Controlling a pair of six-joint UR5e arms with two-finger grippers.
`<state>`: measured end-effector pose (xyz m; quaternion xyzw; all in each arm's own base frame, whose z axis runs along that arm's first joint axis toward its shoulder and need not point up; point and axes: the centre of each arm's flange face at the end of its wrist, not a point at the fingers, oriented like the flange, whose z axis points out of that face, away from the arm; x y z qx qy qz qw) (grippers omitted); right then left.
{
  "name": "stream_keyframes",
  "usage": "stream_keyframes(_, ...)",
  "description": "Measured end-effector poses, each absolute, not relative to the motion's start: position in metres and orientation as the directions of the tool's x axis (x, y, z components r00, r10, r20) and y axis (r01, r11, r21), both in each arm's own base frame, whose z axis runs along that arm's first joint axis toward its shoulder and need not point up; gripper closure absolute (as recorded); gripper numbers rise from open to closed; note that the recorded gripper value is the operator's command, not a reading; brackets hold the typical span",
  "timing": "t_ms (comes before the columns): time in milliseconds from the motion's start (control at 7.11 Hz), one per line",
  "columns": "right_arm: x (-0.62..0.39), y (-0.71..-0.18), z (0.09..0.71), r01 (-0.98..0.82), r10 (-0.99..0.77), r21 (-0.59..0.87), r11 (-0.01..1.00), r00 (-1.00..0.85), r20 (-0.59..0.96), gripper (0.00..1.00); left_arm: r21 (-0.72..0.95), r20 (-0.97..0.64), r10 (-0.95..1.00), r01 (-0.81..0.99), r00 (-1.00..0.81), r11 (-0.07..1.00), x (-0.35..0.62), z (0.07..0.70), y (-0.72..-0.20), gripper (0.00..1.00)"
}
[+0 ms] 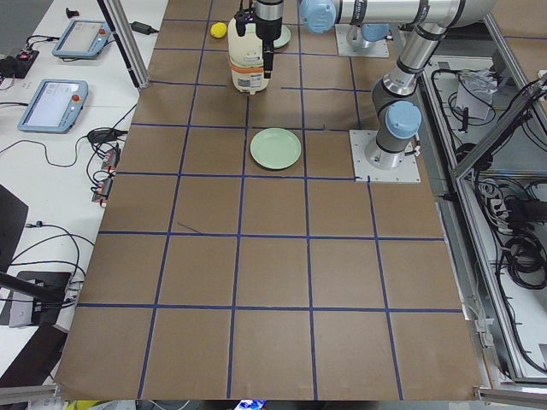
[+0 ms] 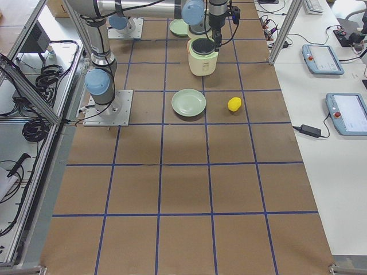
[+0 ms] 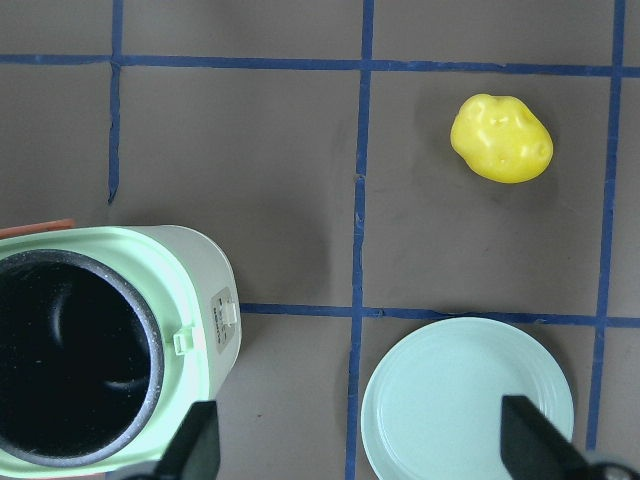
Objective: Press rice cooker button
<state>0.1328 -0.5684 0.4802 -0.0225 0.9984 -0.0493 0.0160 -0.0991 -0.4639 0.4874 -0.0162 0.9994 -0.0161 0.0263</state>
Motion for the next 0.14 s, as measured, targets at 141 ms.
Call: stream_keyframes(141,0.1328,-0.5683,0.4802,-0.043,-0.047,-0.099,0.994,-0.998,-0.029,0.0,-0.033,-0.052,-0.033,-0.032,-0.998,0.999,-0.0991,0.4873,-0.4639,0.0)
